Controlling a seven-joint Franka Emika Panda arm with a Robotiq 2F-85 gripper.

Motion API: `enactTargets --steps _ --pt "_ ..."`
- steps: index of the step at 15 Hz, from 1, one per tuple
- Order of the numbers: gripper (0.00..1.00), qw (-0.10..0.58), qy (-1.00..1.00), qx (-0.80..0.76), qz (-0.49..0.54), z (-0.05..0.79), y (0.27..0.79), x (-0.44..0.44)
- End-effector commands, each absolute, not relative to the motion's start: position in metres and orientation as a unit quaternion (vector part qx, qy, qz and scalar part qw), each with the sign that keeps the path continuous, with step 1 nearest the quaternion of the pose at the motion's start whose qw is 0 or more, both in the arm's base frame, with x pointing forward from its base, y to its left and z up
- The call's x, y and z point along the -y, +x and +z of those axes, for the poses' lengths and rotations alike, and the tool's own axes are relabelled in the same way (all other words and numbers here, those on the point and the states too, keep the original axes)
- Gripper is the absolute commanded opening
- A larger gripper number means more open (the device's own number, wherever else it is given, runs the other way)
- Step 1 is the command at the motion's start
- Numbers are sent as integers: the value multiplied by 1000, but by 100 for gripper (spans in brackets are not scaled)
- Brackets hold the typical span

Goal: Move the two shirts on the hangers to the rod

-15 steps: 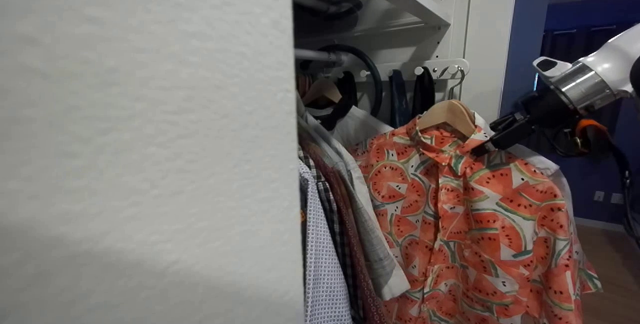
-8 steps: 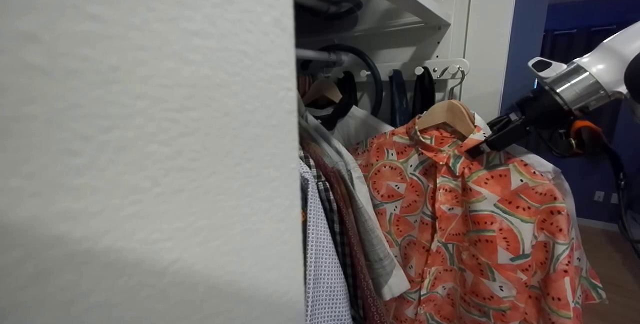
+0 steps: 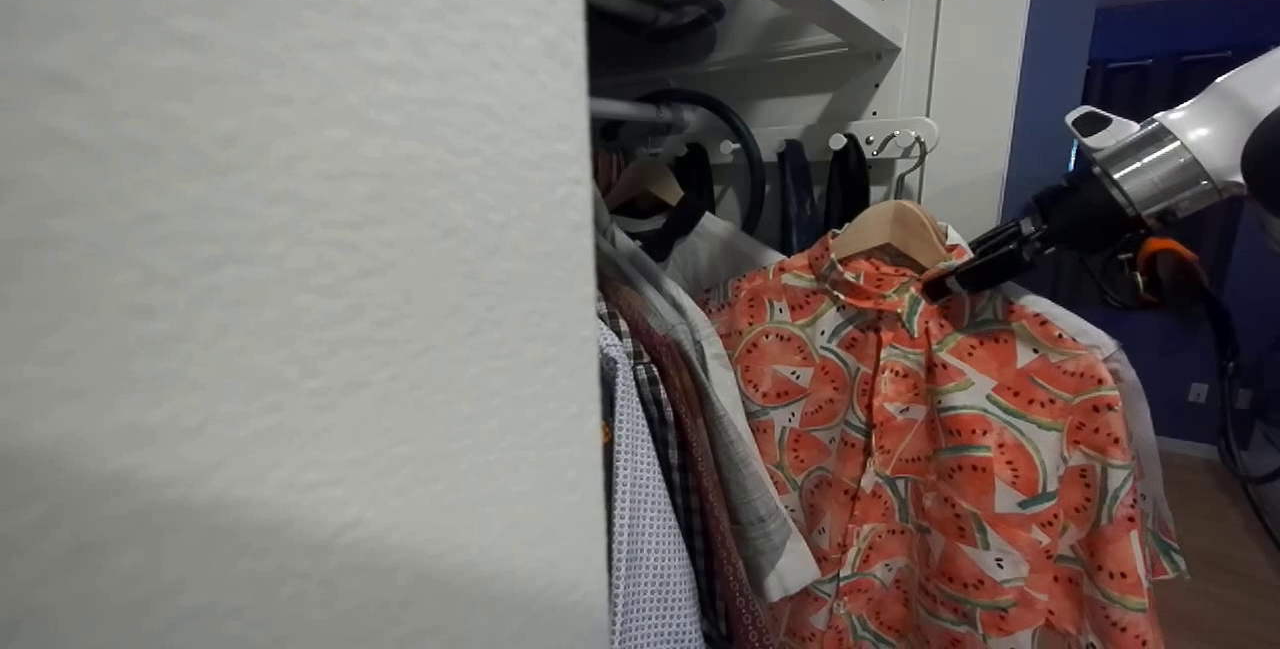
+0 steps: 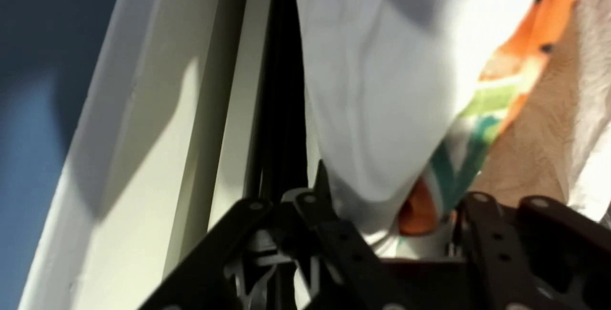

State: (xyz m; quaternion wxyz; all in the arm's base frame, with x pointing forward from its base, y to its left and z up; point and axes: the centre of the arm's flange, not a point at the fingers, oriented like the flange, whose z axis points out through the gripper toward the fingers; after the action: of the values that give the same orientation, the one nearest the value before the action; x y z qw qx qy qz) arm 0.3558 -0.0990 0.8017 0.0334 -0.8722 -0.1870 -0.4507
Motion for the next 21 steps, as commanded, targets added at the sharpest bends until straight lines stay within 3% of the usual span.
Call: enactTargets --steps 1,3,14,21 --pt "13 35 -862 187 -470 804 342 90" --pt "0 32 -860 179 -478 808 335 92" --pt "1 37 -851 179 -492 832 306 85" --pt "1 51 -858 208 -466 853 279 17"
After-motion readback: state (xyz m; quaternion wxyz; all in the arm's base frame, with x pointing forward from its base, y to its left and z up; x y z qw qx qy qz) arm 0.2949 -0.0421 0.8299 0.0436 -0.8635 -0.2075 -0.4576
